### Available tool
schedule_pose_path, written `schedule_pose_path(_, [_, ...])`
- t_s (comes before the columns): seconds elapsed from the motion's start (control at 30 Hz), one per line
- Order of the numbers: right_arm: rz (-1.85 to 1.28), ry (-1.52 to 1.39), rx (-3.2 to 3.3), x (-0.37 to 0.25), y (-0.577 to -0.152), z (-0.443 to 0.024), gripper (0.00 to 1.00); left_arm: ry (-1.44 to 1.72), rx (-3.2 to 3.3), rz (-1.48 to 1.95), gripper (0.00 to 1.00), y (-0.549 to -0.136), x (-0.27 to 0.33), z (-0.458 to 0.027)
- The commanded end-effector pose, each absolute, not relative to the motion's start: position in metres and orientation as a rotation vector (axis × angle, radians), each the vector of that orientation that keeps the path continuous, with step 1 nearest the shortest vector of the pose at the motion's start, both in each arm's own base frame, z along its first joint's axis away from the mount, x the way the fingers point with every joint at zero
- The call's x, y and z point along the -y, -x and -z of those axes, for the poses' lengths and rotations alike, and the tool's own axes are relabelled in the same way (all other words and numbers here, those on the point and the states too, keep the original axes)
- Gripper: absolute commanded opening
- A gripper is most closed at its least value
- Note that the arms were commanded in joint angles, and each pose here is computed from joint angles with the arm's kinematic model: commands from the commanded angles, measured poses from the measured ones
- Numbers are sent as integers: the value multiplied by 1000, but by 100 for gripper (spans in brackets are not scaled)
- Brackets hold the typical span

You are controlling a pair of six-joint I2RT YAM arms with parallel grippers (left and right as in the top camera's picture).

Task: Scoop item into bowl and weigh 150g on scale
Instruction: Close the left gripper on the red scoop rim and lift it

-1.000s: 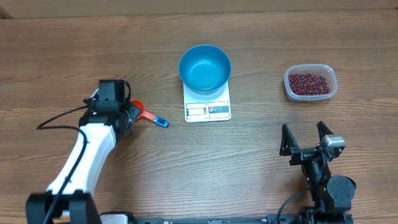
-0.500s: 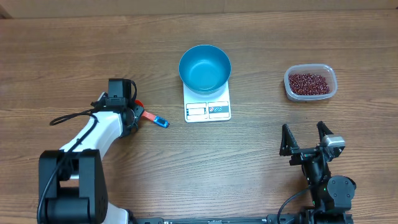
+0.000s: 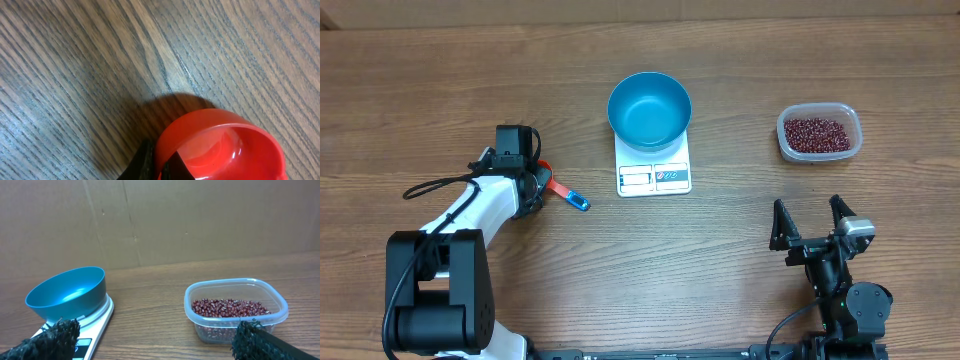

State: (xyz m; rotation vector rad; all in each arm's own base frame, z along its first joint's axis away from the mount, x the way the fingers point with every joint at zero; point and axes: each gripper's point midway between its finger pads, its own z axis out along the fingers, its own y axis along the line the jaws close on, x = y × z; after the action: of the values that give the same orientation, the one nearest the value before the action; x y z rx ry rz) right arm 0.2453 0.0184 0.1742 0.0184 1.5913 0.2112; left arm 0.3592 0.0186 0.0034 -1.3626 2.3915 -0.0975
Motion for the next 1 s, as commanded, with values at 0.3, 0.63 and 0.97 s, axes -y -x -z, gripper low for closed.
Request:
schedule_pose_path(0.3, [-203,-19,-1587,-18,-245,-173,100,1252,-2504,21,4,-351,-22,-13])
schedule_pose_path(0.63, [-203,-19,-1587,-18,-245,-173,100,1156,-2449,69,4,-354,-22,-65])
schedule_pose_path(0.97, [-203,-19,-1587,-18,-245,-173,100,938,-2442,203,4,-356,-6,-107])
